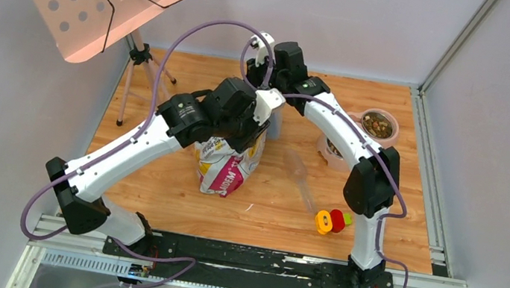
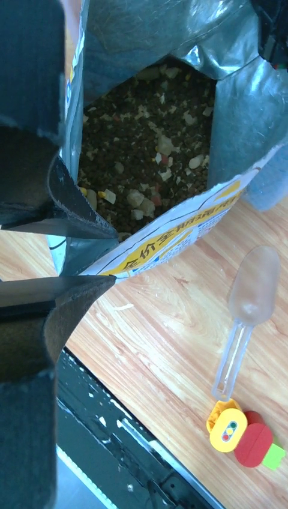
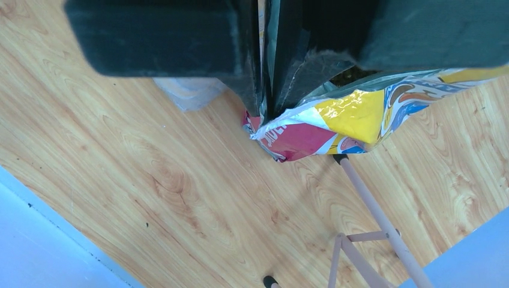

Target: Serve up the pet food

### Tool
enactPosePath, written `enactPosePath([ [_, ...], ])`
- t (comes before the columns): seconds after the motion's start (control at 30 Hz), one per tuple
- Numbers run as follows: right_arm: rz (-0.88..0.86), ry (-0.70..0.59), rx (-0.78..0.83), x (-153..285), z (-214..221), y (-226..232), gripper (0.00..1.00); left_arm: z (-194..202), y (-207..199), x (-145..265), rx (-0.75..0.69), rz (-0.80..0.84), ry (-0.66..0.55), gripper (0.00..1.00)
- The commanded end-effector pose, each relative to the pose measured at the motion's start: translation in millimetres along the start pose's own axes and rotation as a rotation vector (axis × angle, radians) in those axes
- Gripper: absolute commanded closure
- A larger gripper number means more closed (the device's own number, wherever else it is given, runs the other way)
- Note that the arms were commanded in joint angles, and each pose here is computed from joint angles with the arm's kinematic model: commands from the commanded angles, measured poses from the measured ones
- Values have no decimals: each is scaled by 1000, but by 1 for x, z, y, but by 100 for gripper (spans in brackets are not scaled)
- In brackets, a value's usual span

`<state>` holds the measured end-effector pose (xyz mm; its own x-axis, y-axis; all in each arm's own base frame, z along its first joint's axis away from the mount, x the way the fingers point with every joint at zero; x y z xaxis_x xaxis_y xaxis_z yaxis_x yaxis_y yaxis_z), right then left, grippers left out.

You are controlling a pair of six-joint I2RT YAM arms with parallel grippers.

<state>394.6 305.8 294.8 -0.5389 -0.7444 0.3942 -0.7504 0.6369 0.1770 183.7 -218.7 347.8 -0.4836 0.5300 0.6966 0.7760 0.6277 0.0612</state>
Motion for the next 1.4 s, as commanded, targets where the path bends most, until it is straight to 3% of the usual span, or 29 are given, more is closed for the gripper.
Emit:
enactPosePath([
  [0.0,134,-138,-9,1,-31,-18,90,-12,2,27,-92,6,-110,59],
  [0.13,143,-147,-16,4,-34,-19,100,-4,3,60,-137,9,-194,39],
  [0.2,140,-150,-43,4,-34,-18,100,5,3,68,-138,12,-209,36],
  [0.47,151,-143,-57,-1,-30,-20,100,22,-15,47,-91,206,-103,36],
  [0.67,157,-129,-71,-2,-25,-21,100,11,-16,30,16,158,-50,36],
  [0.8,167,-132,-76,-2,-26,-22,100,3,-24,24,70,57,0,43],
  [0.93,175,-150,-74,-1,-31,-22,100,-10,-28,17,77,-24,12,57],
  [1.07,199,-168,-68,2,-35,-24,100,-12,-28,12,64,-36,21,80],
  [1.1,204,-171,-68,3,-36,-24,100,-12,-27,11,56,-39,19,91],
  [1.17,213,-174,-69,6,-37,-26,100,-12,-26,13,39,-44,11,100],
  [1.37,245,-193,-72,22,-44,-24,100,-3,-13,37,-49,1,-46,100],
])
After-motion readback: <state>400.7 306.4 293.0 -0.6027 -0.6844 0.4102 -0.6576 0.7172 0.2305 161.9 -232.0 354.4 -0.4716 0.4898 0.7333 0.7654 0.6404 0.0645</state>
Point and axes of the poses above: each gripper's point midway between its finger pads, its own x axis back along the fingers, its own y axis along the line the jaws close on, z = x × y, the point moved 10 cm from there along x, back along the fingers, and after that the axes turned 4 degrees about -x, right-handed, at the moved point
